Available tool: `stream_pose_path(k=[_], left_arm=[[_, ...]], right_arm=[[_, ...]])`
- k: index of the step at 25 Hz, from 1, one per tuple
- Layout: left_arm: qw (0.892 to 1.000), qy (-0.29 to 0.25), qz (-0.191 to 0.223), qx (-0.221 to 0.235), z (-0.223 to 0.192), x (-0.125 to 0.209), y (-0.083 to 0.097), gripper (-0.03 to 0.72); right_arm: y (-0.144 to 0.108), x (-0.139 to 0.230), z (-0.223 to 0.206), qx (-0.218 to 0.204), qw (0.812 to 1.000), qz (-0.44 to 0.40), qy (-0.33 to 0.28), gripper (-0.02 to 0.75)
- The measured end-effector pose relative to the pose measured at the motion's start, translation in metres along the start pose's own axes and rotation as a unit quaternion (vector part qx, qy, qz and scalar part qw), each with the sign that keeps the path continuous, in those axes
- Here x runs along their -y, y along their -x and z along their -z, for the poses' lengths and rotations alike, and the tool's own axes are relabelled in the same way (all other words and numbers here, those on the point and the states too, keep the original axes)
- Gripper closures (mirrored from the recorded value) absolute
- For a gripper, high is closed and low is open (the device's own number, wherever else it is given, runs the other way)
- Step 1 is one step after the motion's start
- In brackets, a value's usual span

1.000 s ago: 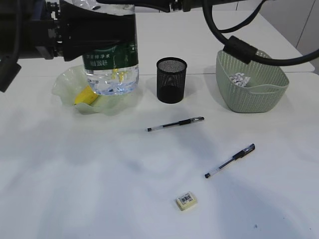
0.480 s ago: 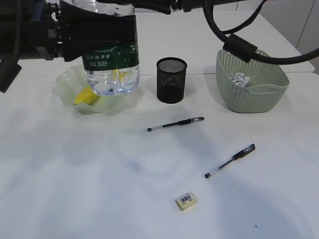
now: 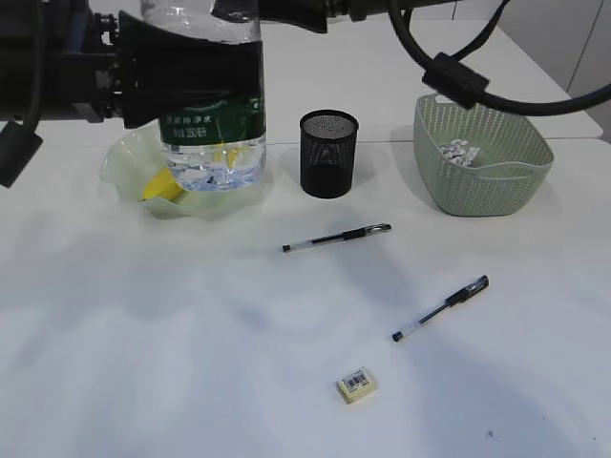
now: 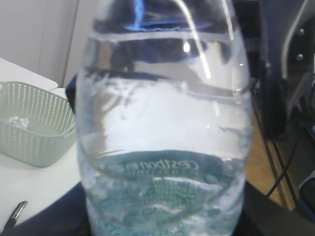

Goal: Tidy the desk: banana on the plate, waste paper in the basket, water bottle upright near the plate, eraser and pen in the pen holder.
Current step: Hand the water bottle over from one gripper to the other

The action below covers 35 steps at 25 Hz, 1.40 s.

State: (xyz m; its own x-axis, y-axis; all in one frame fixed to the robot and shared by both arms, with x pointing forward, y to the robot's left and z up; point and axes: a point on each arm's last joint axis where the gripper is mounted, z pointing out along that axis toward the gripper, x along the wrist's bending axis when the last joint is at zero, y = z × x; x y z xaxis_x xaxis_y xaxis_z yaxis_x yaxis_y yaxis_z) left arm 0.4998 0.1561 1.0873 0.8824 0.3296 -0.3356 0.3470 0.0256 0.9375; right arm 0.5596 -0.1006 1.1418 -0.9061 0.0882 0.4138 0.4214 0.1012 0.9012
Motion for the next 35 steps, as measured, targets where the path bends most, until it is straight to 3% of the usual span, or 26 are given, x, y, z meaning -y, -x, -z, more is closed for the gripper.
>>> stream_pose_path(k=[6,35], left_arm=[[1.0,-0.003,-0.003,0.0,0.0,0.0005,0.0001,0.301],[1.0,-0.008,-0.004,-0.013,-0.0003,0.0019,-0.003,0.301]], right_arm=[[-0.0017,-0.0005,0.0007,0.001,1.0,-0.015,-0.003,0.141],[-0.0026,-0.0014,0.0022,0.019,0.998,-0.037,-0.04,0.139]])
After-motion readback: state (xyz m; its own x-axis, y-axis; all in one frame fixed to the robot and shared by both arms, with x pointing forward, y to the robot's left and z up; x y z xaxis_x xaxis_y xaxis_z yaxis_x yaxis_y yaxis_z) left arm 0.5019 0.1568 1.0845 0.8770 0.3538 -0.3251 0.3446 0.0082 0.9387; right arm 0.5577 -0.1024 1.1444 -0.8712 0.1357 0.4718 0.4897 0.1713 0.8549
